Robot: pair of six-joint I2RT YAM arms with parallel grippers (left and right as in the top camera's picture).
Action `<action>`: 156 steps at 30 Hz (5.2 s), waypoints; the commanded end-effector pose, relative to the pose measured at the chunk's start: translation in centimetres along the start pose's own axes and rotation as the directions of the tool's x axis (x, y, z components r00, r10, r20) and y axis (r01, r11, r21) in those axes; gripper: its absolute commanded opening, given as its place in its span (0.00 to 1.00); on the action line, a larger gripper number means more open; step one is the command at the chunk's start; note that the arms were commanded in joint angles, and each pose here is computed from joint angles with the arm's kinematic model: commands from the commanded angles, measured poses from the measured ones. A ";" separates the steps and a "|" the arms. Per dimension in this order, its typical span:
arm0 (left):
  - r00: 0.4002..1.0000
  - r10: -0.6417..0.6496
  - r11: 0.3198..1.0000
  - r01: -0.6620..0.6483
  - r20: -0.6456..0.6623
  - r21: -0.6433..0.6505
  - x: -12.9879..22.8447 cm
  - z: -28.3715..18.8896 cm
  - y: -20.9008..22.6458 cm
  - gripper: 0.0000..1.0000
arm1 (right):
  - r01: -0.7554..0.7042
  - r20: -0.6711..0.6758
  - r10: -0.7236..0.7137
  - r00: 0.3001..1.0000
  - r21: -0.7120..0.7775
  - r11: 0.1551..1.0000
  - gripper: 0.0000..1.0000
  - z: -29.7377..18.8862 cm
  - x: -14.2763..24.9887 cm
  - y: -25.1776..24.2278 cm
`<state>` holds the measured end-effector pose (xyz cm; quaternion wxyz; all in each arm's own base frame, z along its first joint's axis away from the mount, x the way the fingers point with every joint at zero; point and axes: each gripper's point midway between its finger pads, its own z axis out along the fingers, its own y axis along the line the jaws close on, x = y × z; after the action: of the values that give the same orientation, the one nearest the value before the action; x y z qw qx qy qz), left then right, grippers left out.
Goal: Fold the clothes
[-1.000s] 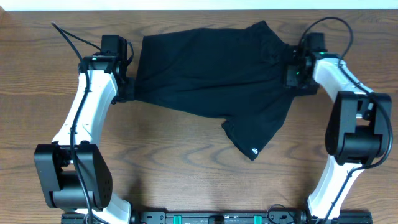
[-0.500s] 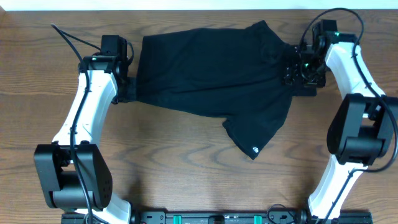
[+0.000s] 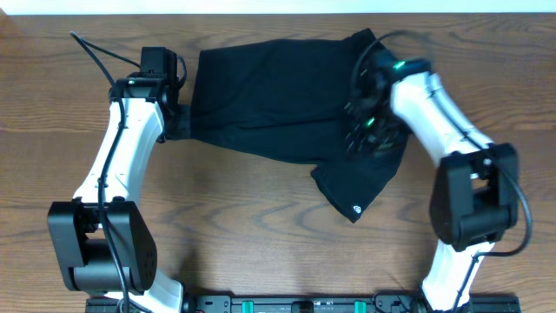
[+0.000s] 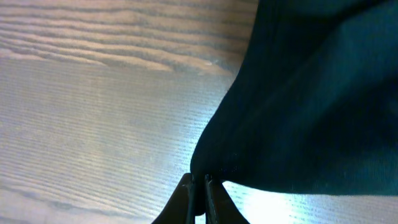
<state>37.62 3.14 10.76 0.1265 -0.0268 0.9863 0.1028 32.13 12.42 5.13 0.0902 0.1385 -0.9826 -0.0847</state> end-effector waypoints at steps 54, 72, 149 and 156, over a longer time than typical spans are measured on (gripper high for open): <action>1.000 -0.014 1.000 0.014 0.016 -0.003 3.5 -6.9 2.0 0.06 | -0.103 0.358 0.044 0.933 0.148 0.984 0.01 -11.7 3.0 -4.4; 1.000 -0.012 0.999 0.012 0.011 0.048 3.7 -7.0 1.1 0.06 | -0.123 0.388 0.090 0.917 0.062 0.990 0.01 -13.9 3.2 -5.0; 0.995 0.036 0.968 -0.057 0.089 0.243 -3.2 2.5 -7.2 0.98 | -0.176 0.353 0.156 0.923 0.025 0.984 0.40 -3.3 -5.6 -9.0; 0.995 0.037 0.968 -0.059 0.093 0.244 -3.3 2.4 -7.3 0.98 | -0.257 0.380 0.202 0.903 0.100 0.961 0.37 -1.1 -5.4 -11.1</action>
<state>41.86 -3.44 7.43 0.1642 0.0194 0.9862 -0.0128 40.56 3.84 3.16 -0.0885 0.0278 -0.9947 -0.0437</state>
